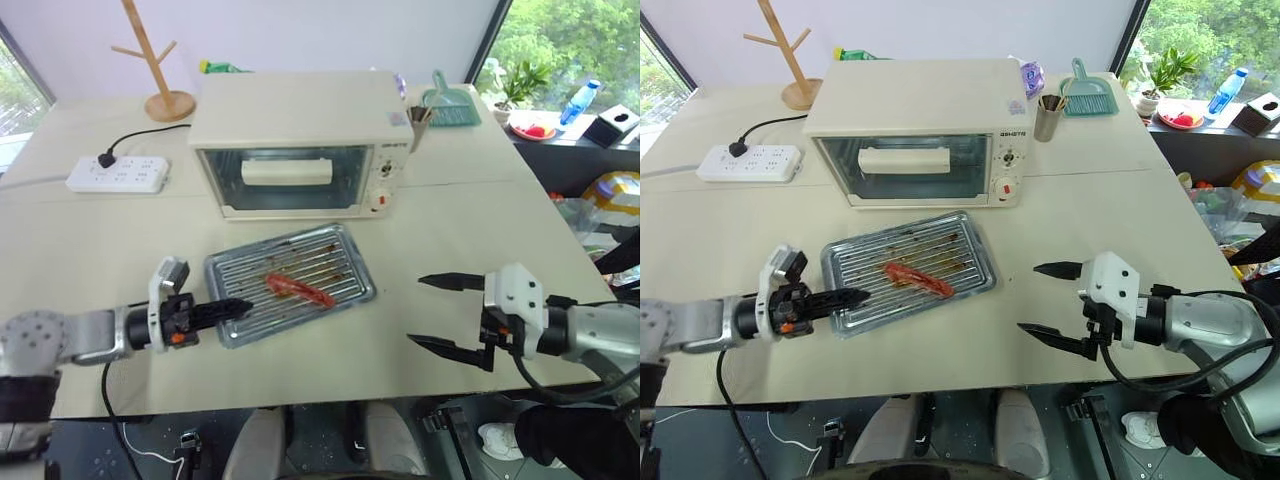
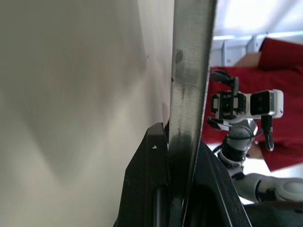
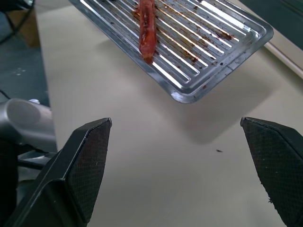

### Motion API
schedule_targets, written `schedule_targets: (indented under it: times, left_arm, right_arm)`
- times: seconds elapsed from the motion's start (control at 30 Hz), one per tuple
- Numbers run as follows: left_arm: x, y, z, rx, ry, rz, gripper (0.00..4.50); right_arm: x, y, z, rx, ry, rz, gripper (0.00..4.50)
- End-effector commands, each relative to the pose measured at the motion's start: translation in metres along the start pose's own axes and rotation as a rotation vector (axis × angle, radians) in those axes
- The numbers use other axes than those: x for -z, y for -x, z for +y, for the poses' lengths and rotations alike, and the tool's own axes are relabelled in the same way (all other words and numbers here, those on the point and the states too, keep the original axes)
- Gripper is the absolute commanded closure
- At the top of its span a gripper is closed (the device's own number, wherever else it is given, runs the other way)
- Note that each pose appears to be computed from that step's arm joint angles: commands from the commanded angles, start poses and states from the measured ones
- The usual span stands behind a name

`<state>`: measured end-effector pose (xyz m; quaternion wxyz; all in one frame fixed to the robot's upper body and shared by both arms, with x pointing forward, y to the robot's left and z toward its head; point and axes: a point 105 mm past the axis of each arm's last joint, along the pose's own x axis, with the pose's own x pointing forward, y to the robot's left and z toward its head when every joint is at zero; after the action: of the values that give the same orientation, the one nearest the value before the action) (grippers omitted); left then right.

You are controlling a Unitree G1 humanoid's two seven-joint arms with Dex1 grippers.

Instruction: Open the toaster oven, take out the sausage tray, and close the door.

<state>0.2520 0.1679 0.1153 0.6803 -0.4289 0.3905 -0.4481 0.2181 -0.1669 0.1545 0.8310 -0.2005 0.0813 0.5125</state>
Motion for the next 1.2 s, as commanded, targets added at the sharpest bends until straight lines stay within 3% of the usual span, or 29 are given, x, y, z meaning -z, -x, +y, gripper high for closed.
schedule_targets:
  times: [0.03,0.57,0.67,0.87,0.9,1.2]
  left_arm:
    - [0.001,-0.011,0.002,0.032,0.010,0.067,4.50]
    - [-0.022,-0.040,0.022,-0.039,0.000,0.131,4.50]
    - [-0.024,-0.039,0.021,-0.041,-0.003,0.135,3.46]
    - [-0.026,-0.033,0.024,-0.058,-0.009,0.130,0.34]
    - [-0.026,-0.030,0.024,-0.065,-0.011,0.124,0.04]
    - [-0.038,0.011,0.029,-0.186,-0.076,0.051,0.04]
  right_arm:
    - [-0.009,0.004,0.003,0.036,0.043,-0.011,0.03]
    - [-0.004,0.004,0.008,0.092,0.025,-0.006,0.03]
    - [-0.003,0.001,0.009,0.096,0.022,-0.010,0.00]
    - [-0.003,-0.001,0.009,0.101,0.027,-0.016,0.00]
    - [-0.003,-0.001,0.008,0.104,0.027,-0.018,0.00]
    - [-0.003,-0.004,0.002,0.107,0.044,-0.023,0.00]
